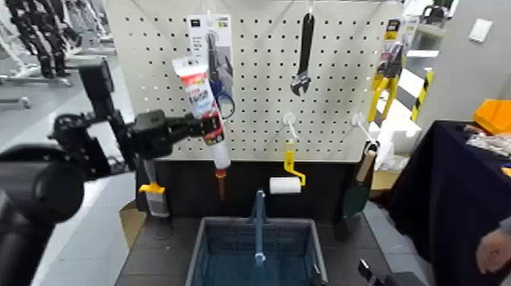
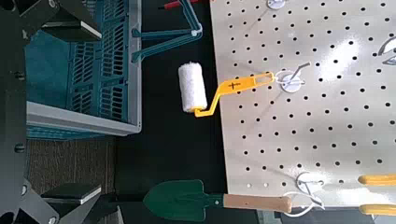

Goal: Put the red glue tube into the crate.

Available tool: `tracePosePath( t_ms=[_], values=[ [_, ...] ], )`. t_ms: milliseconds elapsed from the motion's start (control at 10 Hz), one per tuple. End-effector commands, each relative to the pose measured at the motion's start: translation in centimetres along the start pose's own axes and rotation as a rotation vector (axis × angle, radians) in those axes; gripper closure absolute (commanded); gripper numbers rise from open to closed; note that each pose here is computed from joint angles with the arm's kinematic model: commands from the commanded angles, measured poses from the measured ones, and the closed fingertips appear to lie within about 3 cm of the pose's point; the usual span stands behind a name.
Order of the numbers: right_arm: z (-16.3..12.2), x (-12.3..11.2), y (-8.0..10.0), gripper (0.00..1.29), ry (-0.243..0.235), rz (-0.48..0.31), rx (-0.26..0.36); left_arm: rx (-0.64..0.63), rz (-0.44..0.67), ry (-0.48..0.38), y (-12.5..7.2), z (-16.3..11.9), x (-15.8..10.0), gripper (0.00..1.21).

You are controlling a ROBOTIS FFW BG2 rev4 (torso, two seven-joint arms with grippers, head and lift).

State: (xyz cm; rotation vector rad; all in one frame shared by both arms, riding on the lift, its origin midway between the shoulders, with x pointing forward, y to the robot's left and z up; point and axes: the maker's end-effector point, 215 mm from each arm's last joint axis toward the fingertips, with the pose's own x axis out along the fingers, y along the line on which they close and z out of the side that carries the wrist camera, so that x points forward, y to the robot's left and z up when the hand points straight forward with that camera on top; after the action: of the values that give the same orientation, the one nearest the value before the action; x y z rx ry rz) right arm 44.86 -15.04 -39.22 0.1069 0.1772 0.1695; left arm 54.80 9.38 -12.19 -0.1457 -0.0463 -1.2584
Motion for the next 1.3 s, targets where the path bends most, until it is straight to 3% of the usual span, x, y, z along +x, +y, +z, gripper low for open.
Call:
tracePosePath(
  t_ms=[100,700,1300],
  values=[
    [0.0,0.0,0.0,0.16,0.001,0.001,0.000,-0.105,0.019,0.021,-0.4,-4.5,-0.5,1.18],
    [0.0,0.0,0.2,0.16,0.001,0.013,0.003,-0.283,0.066,0.116,0.4,-15.0,-1.6,1.18],
    [-0.1,0.3,0.7,0.17,0.002,0.033,0.009,-0.367,0.092,0.188,1.0,-22.2,-1.8,1.18]
  ],
)
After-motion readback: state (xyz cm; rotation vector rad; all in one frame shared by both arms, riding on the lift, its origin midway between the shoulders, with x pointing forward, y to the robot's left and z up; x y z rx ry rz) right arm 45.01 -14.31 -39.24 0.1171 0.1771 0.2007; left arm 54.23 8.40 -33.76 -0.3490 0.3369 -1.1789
